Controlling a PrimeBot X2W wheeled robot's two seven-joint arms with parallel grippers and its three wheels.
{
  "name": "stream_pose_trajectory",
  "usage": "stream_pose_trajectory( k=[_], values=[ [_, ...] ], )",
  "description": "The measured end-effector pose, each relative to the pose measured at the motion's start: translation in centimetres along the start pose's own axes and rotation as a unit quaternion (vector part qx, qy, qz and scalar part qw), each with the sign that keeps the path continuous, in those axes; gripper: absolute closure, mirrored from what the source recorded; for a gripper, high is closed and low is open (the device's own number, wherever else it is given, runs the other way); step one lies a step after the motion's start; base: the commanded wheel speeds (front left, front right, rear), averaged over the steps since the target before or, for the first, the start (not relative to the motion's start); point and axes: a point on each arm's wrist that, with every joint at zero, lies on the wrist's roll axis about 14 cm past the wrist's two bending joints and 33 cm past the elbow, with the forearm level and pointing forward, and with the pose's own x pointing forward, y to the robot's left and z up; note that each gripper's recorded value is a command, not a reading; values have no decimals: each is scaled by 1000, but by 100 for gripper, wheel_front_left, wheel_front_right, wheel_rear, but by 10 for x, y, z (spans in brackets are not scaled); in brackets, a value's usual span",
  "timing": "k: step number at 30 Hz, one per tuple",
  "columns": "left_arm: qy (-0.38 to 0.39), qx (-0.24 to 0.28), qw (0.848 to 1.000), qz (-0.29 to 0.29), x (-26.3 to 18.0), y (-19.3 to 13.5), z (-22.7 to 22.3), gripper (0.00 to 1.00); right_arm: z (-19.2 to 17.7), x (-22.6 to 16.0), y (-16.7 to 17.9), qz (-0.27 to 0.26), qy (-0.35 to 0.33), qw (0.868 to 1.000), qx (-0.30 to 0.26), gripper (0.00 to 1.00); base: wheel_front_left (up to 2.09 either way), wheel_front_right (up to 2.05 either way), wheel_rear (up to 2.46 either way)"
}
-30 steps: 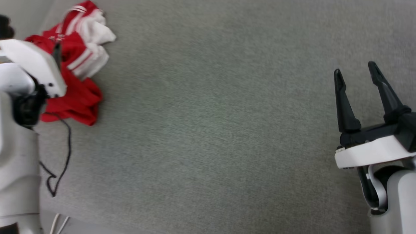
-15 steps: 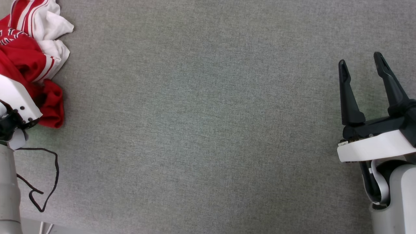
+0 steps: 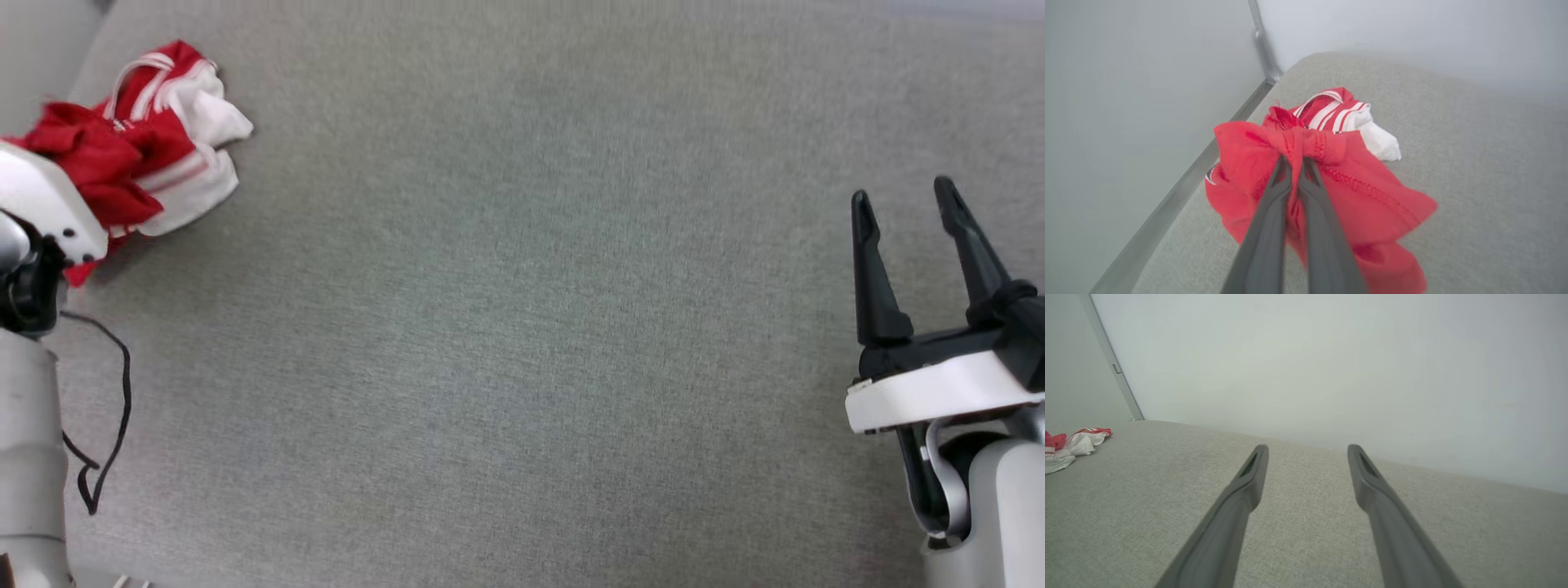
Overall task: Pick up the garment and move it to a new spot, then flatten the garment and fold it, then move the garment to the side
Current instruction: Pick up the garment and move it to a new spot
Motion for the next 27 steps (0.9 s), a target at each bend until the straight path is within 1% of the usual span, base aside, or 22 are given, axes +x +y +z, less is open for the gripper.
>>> stream_pose_trajectory(
  k=[2, 5, 9, 13, 19, 23, 27],
  values=[
    [-54, 9, 998, -8, -10, -4, 28, 100, 9, -5, 1, -4, -6, 1000, 0, 0, 0, 0, 0],
    [-137, 20, 990, -21, -30, -12, 72, 100, 24, -14, 2, -8, -18, 1000, -2, 0, 0, 0, 0],
    [-232, 26, 971, -50, -59, -32, 116, 100, 39, -30, -3, -21, -28, 999, -8, 0, 0, 0, 0],
    [-307, 27, 946, -97, -89, -69, 150, 100, 54, -48, -13, -40, -38, 998, -14, 0, 0, 0, 0],
    [-367, 14, 909, -198, -131, -148, 168, 100, 65, -86, -37, -86, -42, 995, -12, 0, 0, 0, 0],
    [-369, 5, 886, -280, -160, -210, 157, 100, 71, -115, -57, -124, -41, 991, -17, 0, 0, 0, 0],
    [-369, -3, 849, -378, -207, -280, 139, 100, 78, -144, -78, -164, -43, 985, -23, 0, 0, 0, 0]
  ],
)
